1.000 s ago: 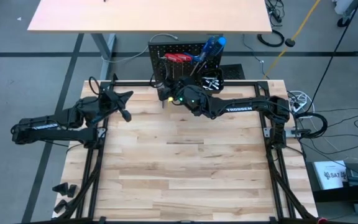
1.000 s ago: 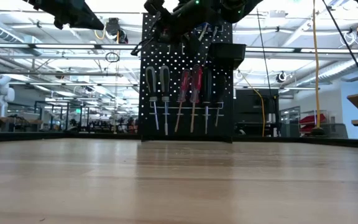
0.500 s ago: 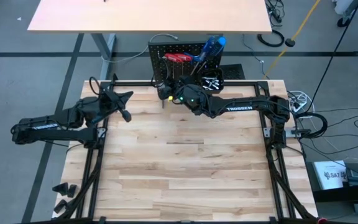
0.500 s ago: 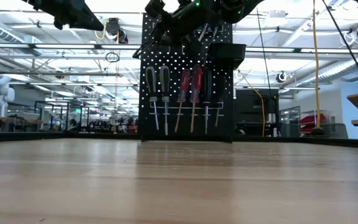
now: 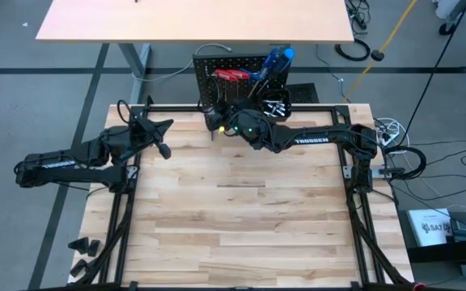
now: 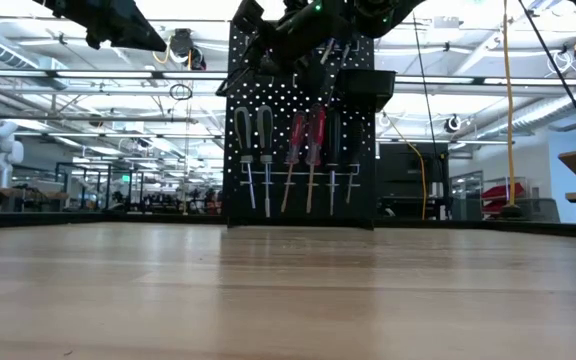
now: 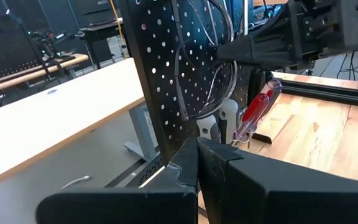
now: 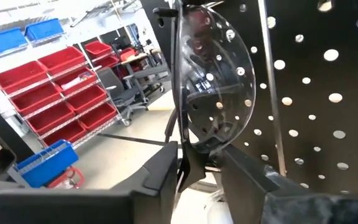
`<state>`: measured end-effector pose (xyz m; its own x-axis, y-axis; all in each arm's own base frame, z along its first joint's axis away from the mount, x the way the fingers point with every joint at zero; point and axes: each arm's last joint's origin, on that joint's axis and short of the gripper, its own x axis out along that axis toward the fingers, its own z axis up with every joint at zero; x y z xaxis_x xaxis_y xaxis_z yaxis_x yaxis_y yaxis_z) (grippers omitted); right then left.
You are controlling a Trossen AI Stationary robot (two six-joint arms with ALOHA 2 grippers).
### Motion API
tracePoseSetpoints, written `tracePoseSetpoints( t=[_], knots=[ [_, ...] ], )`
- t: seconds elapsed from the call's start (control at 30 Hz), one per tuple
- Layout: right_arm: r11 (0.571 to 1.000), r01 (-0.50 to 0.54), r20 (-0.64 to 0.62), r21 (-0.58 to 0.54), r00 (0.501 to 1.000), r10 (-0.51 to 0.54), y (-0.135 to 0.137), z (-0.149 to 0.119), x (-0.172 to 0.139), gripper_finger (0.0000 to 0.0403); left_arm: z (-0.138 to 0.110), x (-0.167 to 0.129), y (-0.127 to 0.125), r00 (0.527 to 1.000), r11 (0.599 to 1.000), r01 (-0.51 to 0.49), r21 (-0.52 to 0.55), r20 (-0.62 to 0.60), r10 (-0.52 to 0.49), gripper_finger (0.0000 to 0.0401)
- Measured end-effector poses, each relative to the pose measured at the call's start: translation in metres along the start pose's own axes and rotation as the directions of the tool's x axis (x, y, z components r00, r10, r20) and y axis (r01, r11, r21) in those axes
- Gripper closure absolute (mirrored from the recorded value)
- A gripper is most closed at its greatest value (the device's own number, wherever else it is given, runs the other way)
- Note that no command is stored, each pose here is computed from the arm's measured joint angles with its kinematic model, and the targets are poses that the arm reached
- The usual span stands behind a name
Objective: Hang tools onto peg board
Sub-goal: Hang the safety glasses on the pegboard
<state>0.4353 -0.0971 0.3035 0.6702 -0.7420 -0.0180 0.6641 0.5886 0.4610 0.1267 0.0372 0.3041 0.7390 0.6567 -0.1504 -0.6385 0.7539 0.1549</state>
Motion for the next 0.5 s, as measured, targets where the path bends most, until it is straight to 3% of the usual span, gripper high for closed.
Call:
tracePoseSetpoints(
  t=[0.5],
  knots=[
    [0.990,-0.019,-0.018,-0.140,1.000,0.017,0.0066,-0.0046,-0.0058,0.0147,-0.0015,0.0000,-0.0001,1.000,1.000,0.001,0.007,-0.013,-0.001,0.0400]
  ],
)
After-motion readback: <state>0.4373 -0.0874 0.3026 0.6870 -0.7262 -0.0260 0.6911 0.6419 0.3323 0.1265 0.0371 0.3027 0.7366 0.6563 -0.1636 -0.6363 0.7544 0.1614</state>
